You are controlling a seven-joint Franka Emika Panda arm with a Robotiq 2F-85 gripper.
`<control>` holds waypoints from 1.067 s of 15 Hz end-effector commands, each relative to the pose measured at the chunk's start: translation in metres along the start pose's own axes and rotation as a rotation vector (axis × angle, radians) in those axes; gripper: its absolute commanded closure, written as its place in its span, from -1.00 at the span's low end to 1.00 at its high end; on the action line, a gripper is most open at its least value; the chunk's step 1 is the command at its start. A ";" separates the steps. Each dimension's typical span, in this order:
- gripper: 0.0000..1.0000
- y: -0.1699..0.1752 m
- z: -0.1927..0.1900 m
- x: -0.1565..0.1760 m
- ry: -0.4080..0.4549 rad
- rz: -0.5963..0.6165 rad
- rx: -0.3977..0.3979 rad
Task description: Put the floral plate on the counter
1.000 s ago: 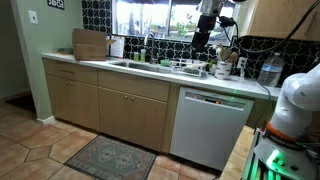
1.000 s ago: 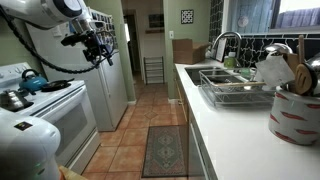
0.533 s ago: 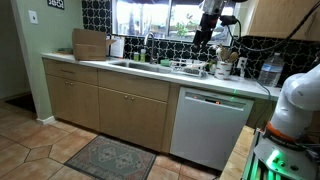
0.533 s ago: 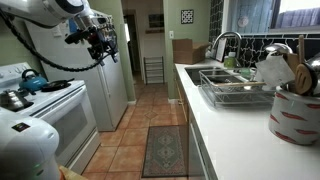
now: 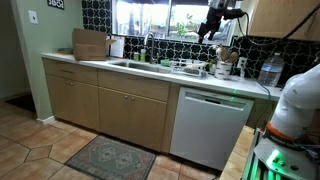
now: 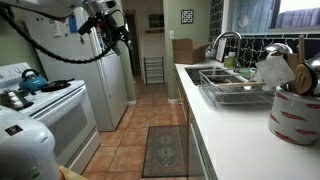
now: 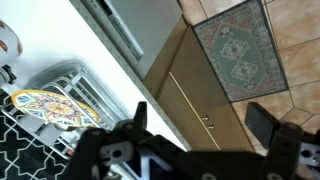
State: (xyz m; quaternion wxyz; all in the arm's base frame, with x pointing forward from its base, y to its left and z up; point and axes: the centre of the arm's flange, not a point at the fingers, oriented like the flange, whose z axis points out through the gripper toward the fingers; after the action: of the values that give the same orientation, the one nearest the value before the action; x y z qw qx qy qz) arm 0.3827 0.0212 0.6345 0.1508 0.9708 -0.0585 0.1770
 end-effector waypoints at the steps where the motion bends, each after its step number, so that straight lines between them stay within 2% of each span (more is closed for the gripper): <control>1: -1.00 0.053 -0.002 0.014 0.051 0.186 0.019; 3: -1.00 0.090 0.002 0.020 0.072 0.294 0.026; 6: -1.00 0.138 0.013 0.018 0.100 0.445 0.086; 11: -1.00 0.209 0.043 -0.002 0.099 0.704 0.164; 13: -1.00 0.222 0.047 -0.008 0.094 0.801 0.209; 14: -1.00 0.212 0.045 -0.009 0.112 0.832 0.257; 15: -1.00 0.223 0.042 -0.003 0.091 0.762 0.194; 16: -1.00 0.223 0.042 -0.003 0.096 0.788 0.215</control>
State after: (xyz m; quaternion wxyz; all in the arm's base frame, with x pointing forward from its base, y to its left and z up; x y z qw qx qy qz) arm 0.3560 -0.2027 0.6567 -0.0287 0.8749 -0.4000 0.2715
